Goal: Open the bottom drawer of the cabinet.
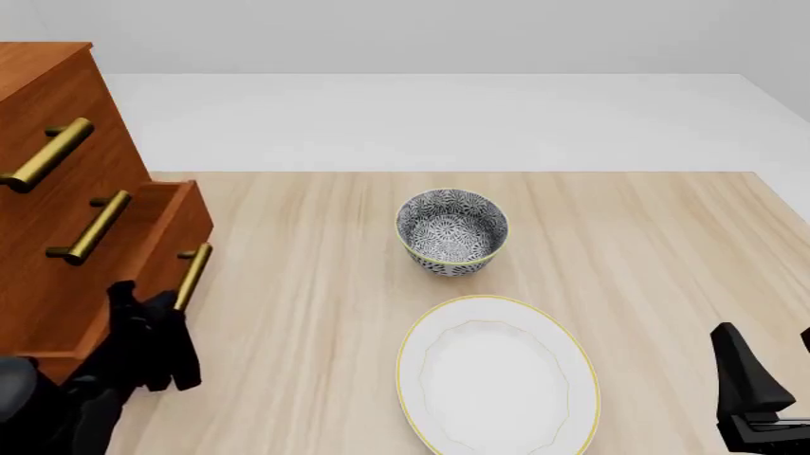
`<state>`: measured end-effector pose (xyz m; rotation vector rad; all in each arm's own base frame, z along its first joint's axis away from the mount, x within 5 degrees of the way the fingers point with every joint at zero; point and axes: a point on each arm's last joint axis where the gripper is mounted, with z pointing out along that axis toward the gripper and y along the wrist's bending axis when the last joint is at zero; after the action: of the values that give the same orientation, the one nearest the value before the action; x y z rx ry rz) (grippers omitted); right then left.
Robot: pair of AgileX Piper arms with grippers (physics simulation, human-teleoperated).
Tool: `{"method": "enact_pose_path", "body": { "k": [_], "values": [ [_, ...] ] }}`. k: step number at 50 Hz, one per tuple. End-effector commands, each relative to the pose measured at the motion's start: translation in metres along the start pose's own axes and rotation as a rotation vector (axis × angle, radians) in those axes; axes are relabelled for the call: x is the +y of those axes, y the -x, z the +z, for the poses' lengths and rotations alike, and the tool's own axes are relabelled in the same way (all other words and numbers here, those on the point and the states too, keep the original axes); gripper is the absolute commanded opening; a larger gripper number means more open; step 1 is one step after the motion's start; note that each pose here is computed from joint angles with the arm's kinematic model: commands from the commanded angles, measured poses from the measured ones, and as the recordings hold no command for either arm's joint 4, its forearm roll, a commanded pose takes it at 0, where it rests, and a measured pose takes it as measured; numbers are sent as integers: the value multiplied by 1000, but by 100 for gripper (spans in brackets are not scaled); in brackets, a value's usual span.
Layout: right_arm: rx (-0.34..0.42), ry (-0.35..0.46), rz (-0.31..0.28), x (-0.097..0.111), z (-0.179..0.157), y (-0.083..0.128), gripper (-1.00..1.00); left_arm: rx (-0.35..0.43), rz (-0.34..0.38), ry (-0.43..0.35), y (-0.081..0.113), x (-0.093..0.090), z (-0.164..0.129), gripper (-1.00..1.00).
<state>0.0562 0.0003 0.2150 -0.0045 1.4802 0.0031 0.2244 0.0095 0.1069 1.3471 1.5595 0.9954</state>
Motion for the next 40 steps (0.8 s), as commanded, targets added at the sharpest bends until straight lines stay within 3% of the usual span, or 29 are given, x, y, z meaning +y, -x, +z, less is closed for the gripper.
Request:
{"method": "enact_pose_path", "body": {
  "k": [1, 28, 40],
  "values": [
    [0, 0, 0, 0, 0, 0, 100, -126, 32, 112, 29, 18, 10, -100],
    [0, 0, 0, 0, 0, 0, 100, -186, 40, 125, 44, 20, 12, -100],
    [0, 0, 0, 0, 0, 0, 100, -175, 42, 124, 42, 20, 12, -100]
  ]
}}
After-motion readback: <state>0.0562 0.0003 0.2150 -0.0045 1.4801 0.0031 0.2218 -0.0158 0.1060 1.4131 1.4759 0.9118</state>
